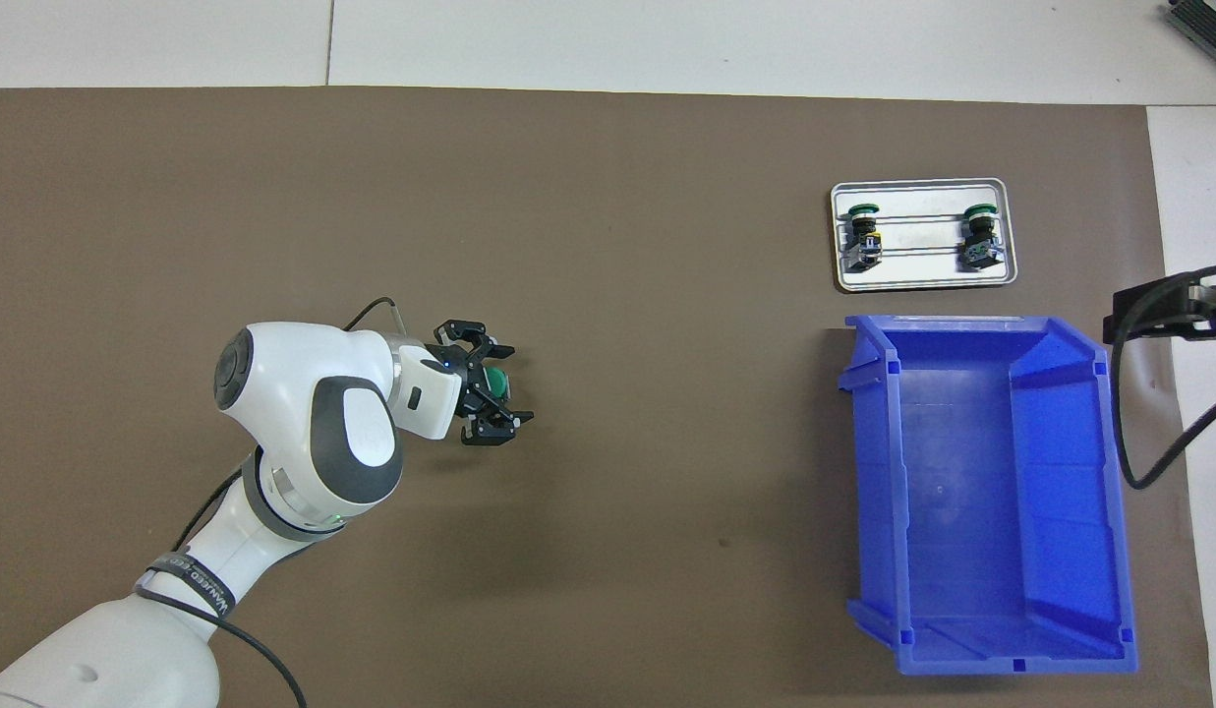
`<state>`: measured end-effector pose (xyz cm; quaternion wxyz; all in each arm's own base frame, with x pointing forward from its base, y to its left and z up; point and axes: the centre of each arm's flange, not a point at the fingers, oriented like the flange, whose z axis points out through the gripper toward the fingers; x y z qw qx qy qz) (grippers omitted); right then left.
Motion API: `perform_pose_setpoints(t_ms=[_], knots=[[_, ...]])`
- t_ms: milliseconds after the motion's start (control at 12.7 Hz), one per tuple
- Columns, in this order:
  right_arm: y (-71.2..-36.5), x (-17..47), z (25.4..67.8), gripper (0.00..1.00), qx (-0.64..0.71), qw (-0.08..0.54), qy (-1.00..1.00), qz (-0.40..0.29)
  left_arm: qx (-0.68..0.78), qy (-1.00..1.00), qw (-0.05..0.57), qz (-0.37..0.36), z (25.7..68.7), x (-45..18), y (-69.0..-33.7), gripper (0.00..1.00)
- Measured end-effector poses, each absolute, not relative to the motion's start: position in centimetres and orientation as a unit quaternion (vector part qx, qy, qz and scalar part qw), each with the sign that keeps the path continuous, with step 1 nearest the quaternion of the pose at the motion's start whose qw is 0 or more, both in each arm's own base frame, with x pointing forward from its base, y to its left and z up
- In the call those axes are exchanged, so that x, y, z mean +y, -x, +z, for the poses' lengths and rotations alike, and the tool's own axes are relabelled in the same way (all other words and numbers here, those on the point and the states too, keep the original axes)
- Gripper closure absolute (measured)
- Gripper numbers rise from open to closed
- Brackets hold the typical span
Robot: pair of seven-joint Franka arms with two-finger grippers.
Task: Place and press button with both arms
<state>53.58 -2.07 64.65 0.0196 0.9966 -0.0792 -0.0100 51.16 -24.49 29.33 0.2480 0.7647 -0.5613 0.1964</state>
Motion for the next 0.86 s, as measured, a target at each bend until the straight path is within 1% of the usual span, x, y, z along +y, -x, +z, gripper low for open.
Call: perform_pose_setpoints(t_ms=[79, 157, 471, 628, 785, 864], knots=[[-53.6, -2.1, 64.7, 0.0, -0.079, 0.02, -0.997, -0.01, -0.552, -0.77, 0.249, 0.2, 30.1, -24.6, -51.3, 0.0], [-53.6, -2.1, 64.7, 0.0, -0.079, 0.02, -0.997, -0.01, -0.535, -0.78, 0.252, 0.206, 31.4, -24.7, -51.5, 0.0], [-53.6, -2.1, 64.7, 0.0, -0.079, 0.02, -0.997, -0.01, -0.44, -0.823, 0.28, 0.226, 38.1, -25.8, -53.1, 0.0], [-53.6, -2.1, 64.7, 0.0, -0.079, 0.02, -0.997, -0.01, -0.401, -0.84, 0.294, 0.219, 39.2, -25.9, -53.7, 0.01], [-53.6, -2.1, 64.7, 0.0, -0.079, 0.02, -0.997, -0.01, -0.373, -0.854, 0.298, 0.205, 39.1, -25.7, -53.7, 0.03], [-53.6, -2.1, 64.7, 0.0, -0.079, 0.02, -0.997, -0.01, -0.364, -0.862, 0.292, 0.196, 39.2, -25.7, -53.8, 0.11]])
